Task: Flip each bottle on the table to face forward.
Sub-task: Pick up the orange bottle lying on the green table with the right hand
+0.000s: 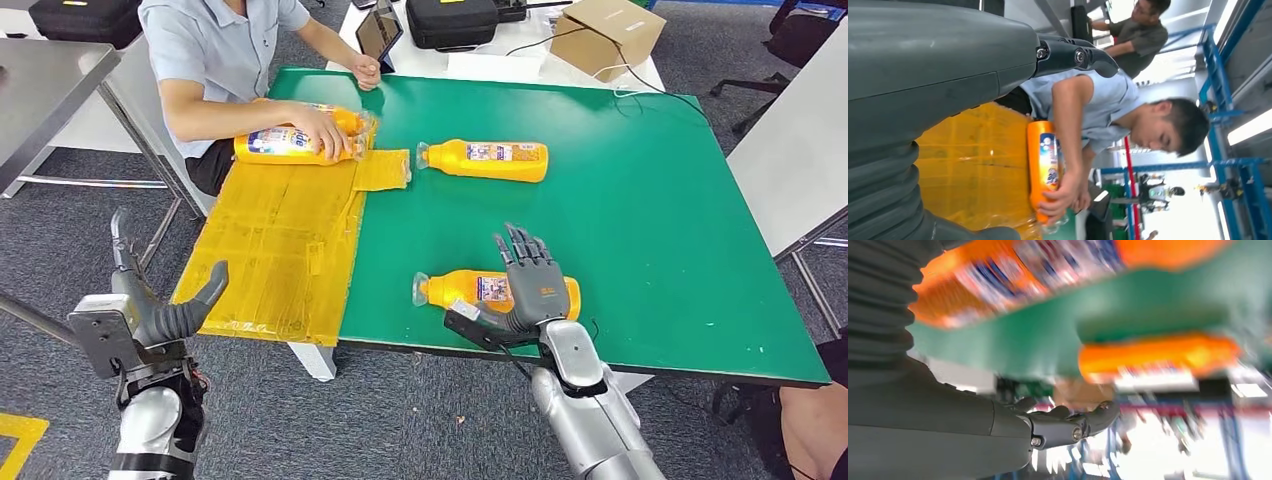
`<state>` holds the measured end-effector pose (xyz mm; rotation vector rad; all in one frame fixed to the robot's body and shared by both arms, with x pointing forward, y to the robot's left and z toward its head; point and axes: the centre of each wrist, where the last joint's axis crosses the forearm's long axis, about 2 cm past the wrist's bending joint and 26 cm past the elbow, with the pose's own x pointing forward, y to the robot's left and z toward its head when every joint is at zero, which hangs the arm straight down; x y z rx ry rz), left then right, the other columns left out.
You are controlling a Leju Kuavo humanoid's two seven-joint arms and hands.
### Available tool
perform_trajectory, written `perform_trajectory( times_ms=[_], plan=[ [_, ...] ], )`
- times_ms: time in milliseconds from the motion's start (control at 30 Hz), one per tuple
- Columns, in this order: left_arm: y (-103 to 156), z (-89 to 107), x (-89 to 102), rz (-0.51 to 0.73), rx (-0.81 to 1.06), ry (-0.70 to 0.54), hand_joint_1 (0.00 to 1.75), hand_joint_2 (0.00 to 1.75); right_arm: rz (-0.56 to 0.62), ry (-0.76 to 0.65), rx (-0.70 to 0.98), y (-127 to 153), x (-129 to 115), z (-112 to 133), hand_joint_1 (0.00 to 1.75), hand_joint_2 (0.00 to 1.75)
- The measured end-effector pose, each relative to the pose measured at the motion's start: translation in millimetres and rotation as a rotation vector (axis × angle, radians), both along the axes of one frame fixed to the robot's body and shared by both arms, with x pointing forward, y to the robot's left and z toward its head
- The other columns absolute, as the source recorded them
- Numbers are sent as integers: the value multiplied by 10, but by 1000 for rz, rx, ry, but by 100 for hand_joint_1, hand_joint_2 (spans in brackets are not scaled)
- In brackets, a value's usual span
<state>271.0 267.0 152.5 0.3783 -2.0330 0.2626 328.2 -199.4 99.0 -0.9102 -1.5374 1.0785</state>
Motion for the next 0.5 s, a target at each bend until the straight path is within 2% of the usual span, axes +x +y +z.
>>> perform_trajectory(
  times_ms=[200, 500],
  plan=[
    [-9, -6, -4, -26, 0, 31, 0, 175, -10, 205, -16, -137, 73, -192, 0, 175],
    [-7, -71, -65, -47, -10, 78, 0, 175, -67, 263, -120, -237, 201, -183, 0, 175]
  ],
)
